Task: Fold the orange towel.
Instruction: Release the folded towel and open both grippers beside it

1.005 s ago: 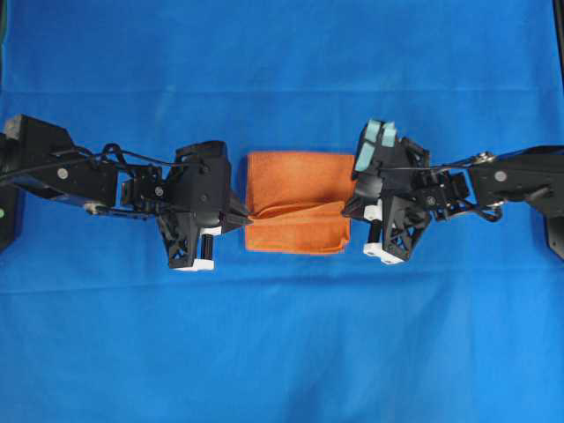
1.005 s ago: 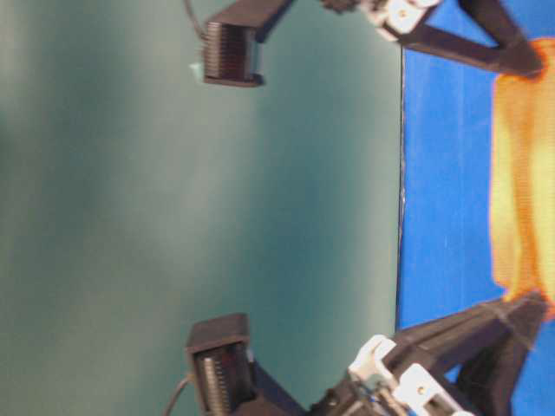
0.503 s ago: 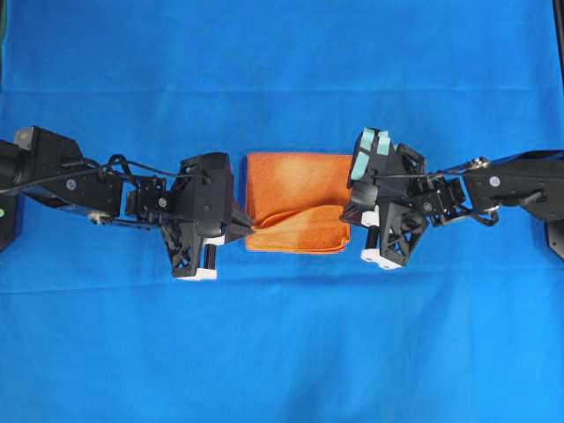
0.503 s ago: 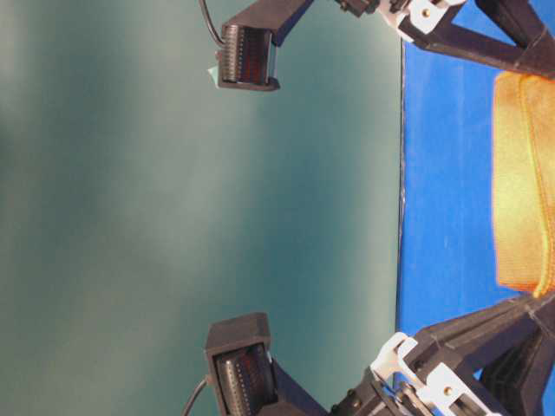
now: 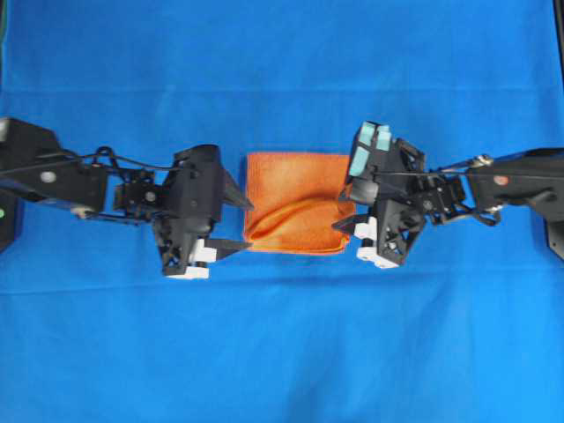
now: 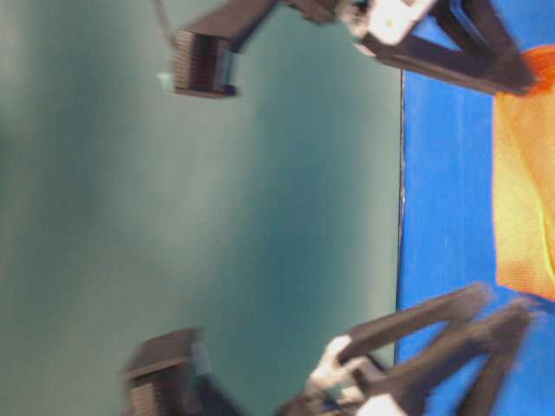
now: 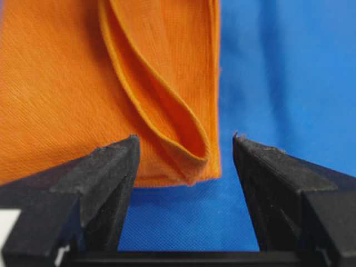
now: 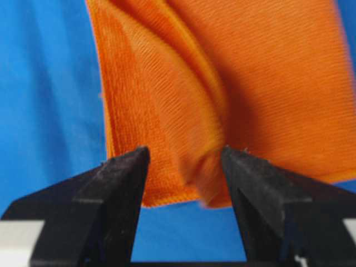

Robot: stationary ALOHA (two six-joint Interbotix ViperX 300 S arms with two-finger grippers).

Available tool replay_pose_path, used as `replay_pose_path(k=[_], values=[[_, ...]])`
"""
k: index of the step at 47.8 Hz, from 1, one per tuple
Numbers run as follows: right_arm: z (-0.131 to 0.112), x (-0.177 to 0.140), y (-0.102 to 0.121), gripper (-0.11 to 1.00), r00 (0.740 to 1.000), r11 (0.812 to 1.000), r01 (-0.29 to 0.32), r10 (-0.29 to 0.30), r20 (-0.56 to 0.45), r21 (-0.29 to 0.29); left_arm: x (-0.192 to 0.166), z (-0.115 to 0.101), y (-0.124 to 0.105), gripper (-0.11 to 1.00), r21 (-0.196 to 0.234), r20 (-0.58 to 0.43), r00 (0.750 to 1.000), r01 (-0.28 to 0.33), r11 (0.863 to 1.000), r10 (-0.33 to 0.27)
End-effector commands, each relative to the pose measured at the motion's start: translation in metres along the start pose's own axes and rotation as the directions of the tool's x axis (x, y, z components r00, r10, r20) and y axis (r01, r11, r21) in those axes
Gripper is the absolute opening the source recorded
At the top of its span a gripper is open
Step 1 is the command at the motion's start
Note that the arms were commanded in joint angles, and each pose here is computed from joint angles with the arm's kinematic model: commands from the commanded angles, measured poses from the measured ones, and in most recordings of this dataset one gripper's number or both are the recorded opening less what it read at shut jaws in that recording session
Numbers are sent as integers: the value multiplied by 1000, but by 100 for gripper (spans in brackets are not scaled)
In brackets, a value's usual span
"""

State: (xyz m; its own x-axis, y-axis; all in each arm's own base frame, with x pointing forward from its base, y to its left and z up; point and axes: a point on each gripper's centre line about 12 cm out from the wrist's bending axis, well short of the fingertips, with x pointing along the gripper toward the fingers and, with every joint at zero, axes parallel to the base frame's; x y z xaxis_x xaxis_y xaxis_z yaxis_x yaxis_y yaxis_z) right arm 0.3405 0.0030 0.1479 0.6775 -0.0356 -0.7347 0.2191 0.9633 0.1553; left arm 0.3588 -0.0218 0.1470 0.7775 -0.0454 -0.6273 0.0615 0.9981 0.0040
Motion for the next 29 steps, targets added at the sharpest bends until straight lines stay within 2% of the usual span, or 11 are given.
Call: replay_pose_path(k=[1,8,12,20,29], values=[[21,-27,5,59,998,1000,3,-3,62,-6,-26,22,-1,60,2,60,998,2,1000,-2],[31,-63,1,59,993,999,29,-26,119,-19,-59,36,2,60,-2,103,995,-2,1000,2],[32,-84,-2,59,986,999,37,-30,164,-38,-76,36,5,60,-8,130,991,-9,1000,10],[23,-119,-9,59,969,997,34,-17,248,-66,-114,31,9,60,-19,213,977,-23,1000,26],[8,-154,-17,59,940,996,31,-1,342,-82,-150,14,13,60,-32,288,957,-37,999,44]])
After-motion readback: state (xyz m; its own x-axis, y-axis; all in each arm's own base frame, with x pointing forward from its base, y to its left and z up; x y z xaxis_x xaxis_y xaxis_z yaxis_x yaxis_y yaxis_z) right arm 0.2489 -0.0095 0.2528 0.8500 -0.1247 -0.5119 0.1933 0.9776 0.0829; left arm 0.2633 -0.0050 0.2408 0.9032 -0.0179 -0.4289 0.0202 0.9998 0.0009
